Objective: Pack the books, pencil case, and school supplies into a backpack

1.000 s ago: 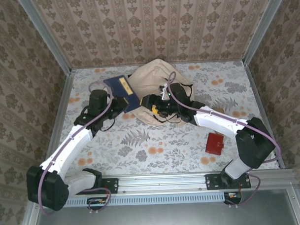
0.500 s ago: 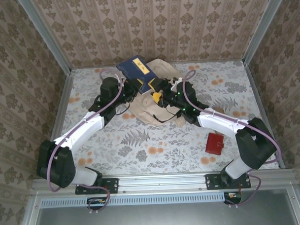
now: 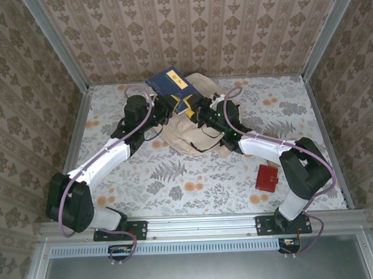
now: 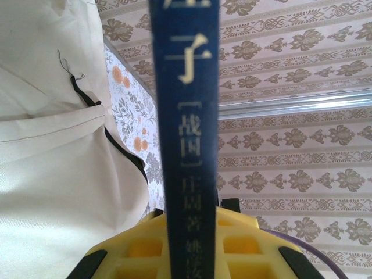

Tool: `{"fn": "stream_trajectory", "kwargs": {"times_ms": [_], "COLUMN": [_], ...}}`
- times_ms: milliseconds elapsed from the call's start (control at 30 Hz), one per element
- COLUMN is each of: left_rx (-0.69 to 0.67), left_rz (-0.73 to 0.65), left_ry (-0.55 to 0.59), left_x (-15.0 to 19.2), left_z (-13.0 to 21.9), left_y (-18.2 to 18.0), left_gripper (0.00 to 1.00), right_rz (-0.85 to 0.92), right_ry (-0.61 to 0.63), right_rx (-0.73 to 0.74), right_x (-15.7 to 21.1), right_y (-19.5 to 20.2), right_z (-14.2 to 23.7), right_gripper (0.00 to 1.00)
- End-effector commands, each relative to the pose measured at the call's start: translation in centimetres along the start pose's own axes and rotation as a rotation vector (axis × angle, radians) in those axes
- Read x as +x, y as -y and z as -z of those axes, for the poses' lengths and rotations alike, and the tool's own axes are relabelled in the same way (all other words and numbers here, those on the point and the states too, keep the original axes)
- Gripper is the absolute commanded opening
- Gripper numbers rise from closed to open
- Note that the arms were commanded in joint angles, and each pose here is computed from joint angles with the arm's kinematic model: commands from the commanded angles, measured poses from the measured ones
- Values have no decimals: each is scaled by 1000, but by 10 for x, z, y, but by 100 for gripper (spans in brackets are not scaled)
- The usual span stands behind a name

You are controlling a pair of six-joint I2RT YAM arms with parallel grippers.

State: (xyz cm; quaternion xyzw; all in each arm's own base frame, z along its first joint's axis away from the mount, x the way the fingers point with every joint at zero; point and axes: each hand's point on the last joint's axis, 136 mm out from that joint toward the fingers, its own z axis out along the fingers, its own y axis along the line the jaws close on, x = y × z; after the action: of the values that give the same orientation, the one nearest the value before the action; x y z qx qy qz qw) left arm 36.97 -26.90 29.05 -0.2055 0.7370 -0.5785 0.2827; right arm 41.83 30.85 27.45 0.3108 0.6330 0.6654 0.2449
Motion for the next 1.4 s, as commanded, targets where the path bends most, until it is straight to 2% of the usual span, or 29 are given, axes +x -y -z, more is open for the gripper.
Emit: {"fn": "stream_trajectory", "kwargs": {"times_ms": [0, 100, 133, 167, 333, 367, 433, 600, 767, 867, 1133, 1367], "left_rx": [111, 91, 79, 60, -99, -145, -211, -323, -471, -506, -509, -552], "left_rz": [-33, -29, -31, -39, -105, -123, -169, -288, -583, -737, -1095, -1094], "left_ry": [5, -2, -2, -6, -84, -114, -168, -271, -392, -466, -640, -690], "left_x": [-2, -1, -1, 0, 13, 19, 28, 50, 77, 93, 130, 131], "left_z": [6, 6, 6, 7, 11, 12, 14, 18, 13, 2, -59, -108], "left_y": [39, 35, 32, 28, -4, -14, -30, -63, -82, -84, -83, -88], "left_gripper": [7, 10, 14, 20, 61, 67, 73, 78, 78, 78, 79, 74], "right_rz": [3, 39, 59, 83, 257, 310, 415, 633, 747, 755, 700, 659], "right_ry": [16, 24, 29, 37, 83, 93, 105, 137, 156, 182, 302, 335], "right_rx": [-54, -31, -10, 11, 163, 198, 289, 460, 591, 644, 775, 804], "right_x": [-4, -4, -5, -6, -16, -19, -25, -39, -55, -65, -94, -101], "right_y": [-17, -15, -14, -13, -6, -7, -7, -20, -20, -16, -2, 7], "right_z": [-1, 3, 6, 9, 38, 47, 67, 127, 181, 209, 275, 296], "right_gripper": [29, 20, 18, 16, 10, 9, 8, 7, 8, 8, 8, 8]}}
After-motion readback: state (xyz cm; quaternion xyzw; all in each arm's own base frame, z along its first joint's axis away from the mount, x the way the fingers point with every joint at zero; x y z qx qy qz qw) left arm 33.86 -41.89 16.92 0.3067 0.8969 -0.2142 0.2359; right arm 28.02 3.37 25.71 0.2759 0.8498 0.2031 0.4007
